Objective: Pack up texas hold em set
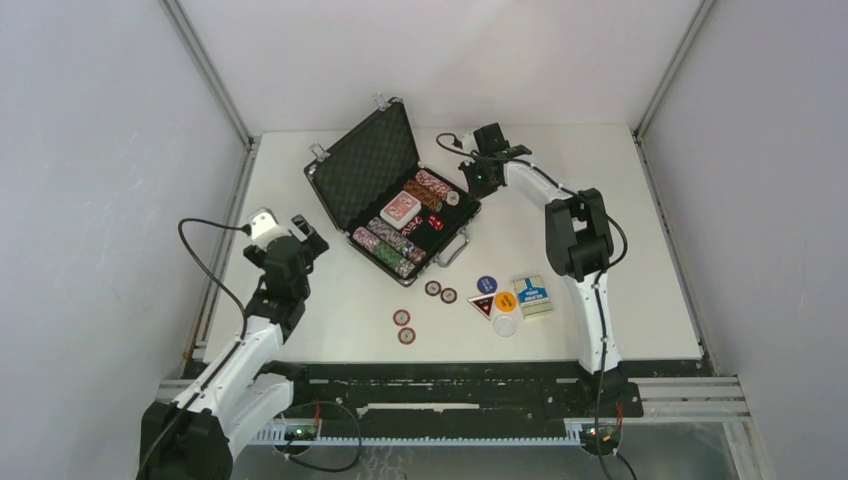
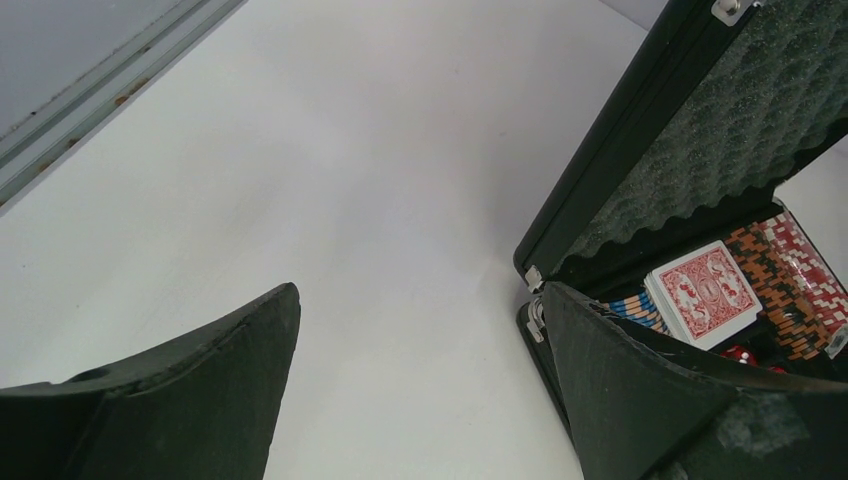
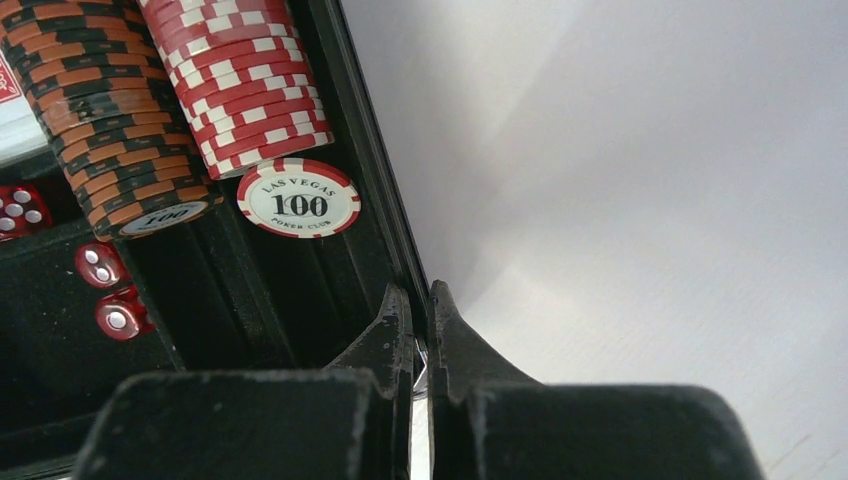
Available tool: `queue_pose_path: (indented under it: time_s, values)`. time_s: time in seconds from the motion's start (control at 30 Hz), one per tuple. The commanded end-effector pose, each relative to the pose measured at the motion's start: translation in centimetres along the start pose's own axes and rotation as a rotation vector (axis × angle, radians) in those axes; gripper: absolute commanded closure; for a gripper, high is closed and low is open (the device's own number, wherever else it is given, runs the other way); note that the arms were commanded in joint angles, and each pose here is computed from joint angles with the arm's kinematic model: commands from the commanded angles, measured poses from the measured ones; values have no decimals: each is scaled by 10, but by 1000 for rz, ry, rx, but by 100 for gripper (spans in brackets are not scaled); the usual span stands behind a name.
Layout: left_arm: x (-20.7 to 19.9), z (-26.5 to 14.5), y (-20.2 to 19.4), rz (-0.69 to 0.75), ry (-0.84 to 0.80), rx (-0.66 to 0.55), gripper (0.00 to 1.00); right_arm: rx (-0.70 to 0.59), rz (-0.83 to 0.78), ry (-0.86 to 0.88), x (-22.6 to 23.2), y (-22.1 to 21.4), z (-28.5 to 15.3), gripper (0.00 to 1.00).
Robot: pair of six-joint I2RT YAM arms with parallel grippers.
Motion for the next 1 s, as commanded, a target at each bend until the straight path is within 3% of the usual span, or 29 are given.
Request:
queue_pose_path:
  time_s: [0.0,0.4,0.83,0.97]
  values:
    - [-4,-1,1,-47,-38,-22,5,6,182,-74,-6,-11,-21,100]
    - [-34,29,5,-127,-79,35,11,25,307,-90,-17,-45,-39,100]
    - [-58,60,42,-62,-67,52,13,41,266,-57,2,-76,-51,100]
    - [-68,75,43,-30,-64,91,18,47,246,-61,9,-79,-52,100]
Point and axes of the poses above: each gripper's point midway between its finger pads, its own z axis out along the fingers, its own x axis along the line the jaws close on, y = z × x, the point moved 9 cm from there along -z, back along the fingers, and after that the axes turned 15 degrees about z, right-handed, at the moved point
